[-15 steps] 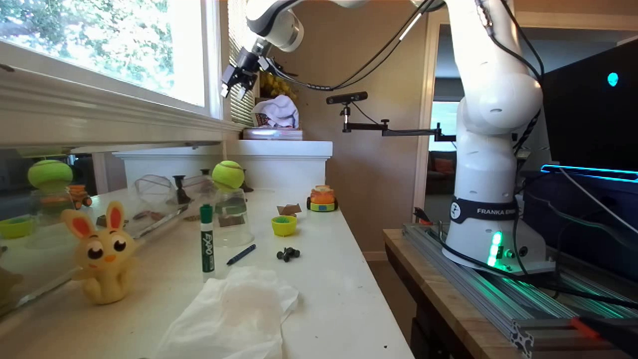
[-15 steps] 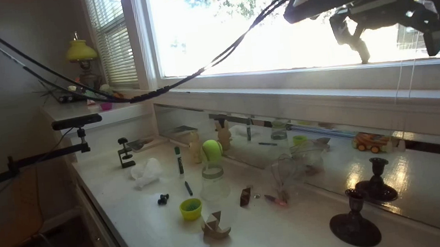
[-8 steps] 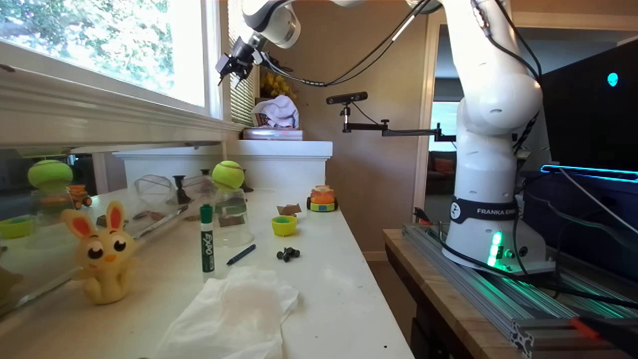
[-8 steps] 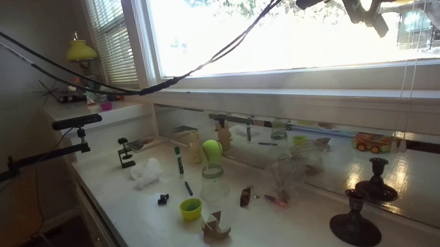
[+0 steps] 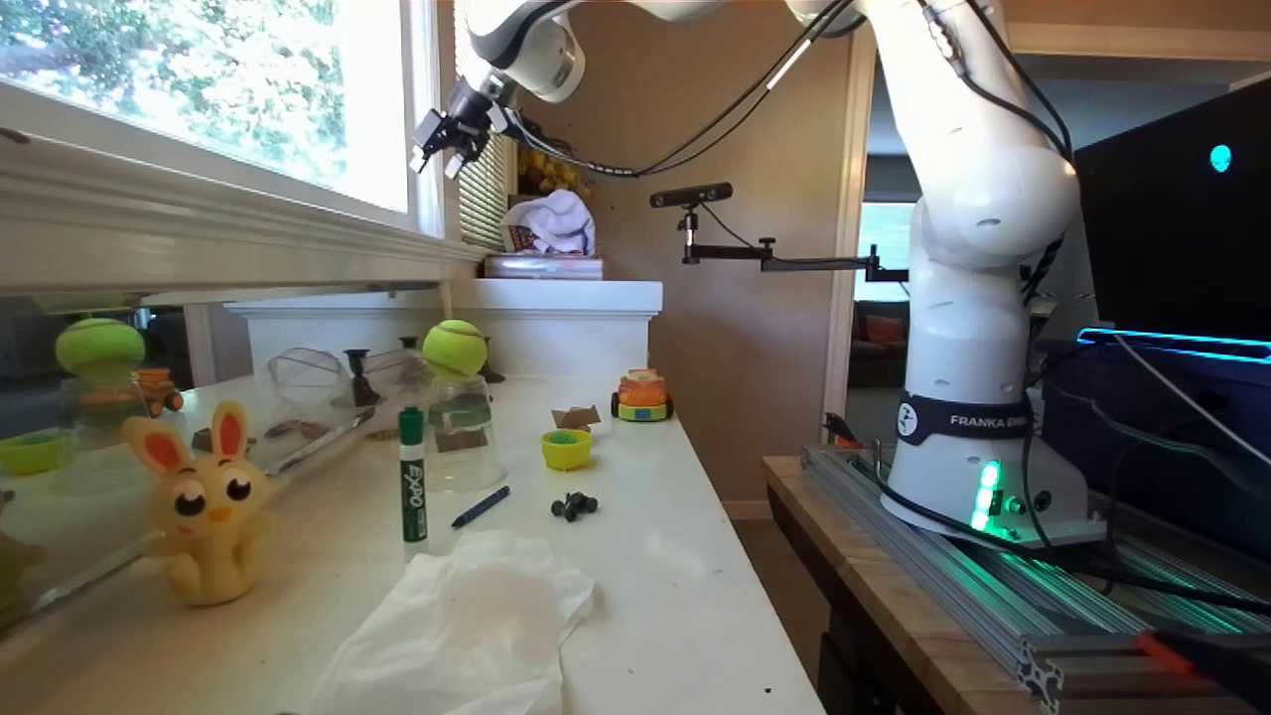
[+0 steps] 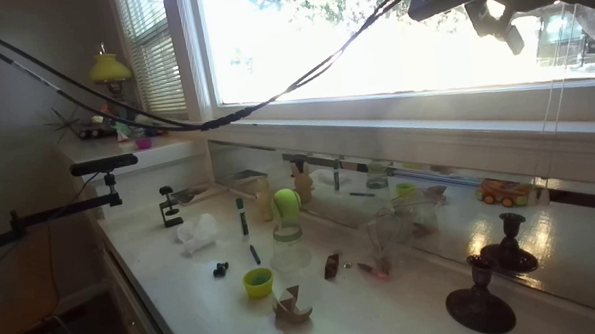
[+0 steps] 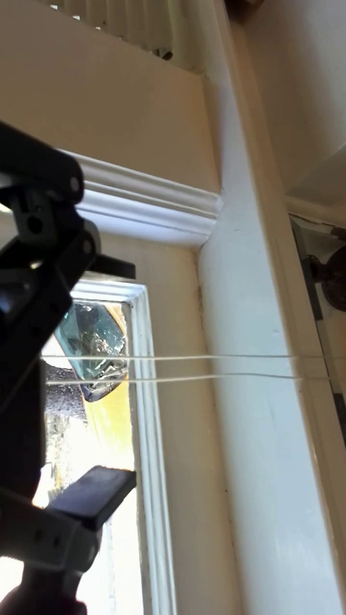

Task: Pull the blind strings down

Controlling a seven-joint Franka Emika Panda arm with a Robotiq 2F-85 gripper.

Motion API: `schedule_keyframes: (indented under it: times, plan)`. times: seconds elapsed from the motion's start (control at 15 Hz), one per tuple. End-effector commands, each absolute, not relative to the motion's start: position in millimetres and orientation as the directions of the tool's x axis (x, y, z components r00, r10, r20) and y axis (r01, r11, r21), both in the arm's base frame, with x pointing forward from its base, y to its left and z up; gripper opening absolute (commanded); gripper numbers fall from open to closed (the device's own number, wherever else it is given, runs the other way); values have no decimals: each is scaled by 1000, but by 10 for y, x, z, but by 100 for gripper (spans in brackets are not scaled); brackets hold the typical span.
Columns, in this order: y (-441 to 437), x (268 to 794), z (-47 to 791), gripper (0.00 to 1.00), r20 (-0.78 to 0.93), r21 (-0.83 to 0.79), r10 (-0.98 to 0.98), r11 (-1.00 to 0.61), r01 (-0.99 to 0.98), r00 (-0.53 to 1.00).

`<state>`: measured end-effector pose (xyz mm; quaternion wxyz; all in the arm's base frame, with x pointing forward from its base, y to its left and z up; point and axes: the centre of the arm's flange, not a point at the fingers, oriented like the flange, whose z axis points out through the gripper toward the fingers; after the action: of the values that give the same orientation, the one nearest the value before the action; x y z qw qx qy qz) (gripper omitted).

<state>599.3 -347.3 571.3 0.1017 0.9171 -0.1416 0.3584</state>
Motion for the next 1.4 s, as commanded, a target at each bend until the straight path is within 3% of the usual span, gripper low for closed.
schedule_keyframes:
  times: [0.0,0.67,1.33]
  plan:
    - [-3572,6080,5747,71,705,81,-179,-941,-329,686]
    - [-3620,6090,5712,2,705,78,-183,-940,-332,685]
    - [-3614,6067,5536,1,680,73,-197,-940,-332,706]
